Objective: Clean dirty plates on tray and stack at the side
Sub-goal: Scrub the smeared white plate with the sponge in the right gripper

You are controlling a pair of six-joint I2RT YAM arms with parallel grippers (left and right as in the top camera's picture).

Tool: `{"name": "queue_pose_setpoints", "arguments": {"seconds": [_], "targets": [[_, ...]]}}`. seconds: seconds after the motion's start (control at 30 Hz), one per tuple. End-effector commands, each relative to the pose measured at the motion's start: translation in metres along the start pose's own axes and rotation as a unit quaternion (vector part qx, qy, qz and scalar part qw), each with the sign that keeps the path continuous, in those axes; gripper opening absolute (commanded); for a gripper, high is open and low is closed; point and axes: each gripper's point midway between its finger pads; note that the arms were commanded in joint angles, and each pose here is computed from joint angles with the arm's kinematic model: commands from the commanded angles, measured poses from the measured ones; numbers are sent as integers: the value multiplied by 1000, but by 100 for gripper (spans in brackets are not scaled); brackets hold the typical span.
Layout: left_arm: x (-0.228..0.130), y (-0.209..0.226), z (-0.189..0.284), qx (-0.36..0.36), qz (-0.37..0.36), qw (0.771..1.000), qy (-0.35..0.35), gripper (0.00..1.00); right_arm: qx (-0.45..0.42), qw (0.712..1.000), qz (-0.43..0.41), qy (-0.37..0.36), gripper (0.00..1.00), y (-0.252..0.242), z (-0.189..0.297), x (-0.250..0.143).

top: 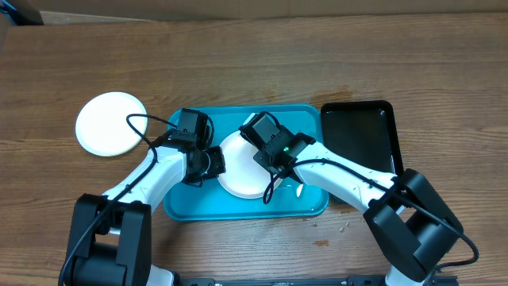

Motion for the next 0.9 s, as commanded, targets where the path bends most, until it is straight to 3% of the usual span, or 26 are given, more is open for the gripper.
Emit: {"name": "queue_pose_setpoints", "arguments": {"seconds": [0.0, 0.27, 0.43, 0.63, 0.87], "targets": [[-5, 3, -5, 8, 2, 1000, 7, 4, -1, 1000, 4, 8, 4, 5, -10, -3], [-5, 3, -5, 8, 1, 1000, 7, 4, 20, 998, 1, 60, 4, 23, -42, -31], [-5, 3, -5, 8, 2, 1000, 6, 4, 129, 988, -30, 77, 4, 62, -34, -38], [-5, 3, -5, 8, 2, 1000, 6, 4, 247, 955, -122, 110, 4, 102, -14, -42], [-5, 3, -5, 8, 2, 1000, 6, 4, 284, 924, -226, 124, 4, 116, -7, -31]]}}
Point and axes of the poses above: each gripper's point midway between its finger pads, its own z axis back along the fingers, its own y axis along the line the jaws close on, x = y × z, and after that the axes turned 3 degrees about z, right-handed
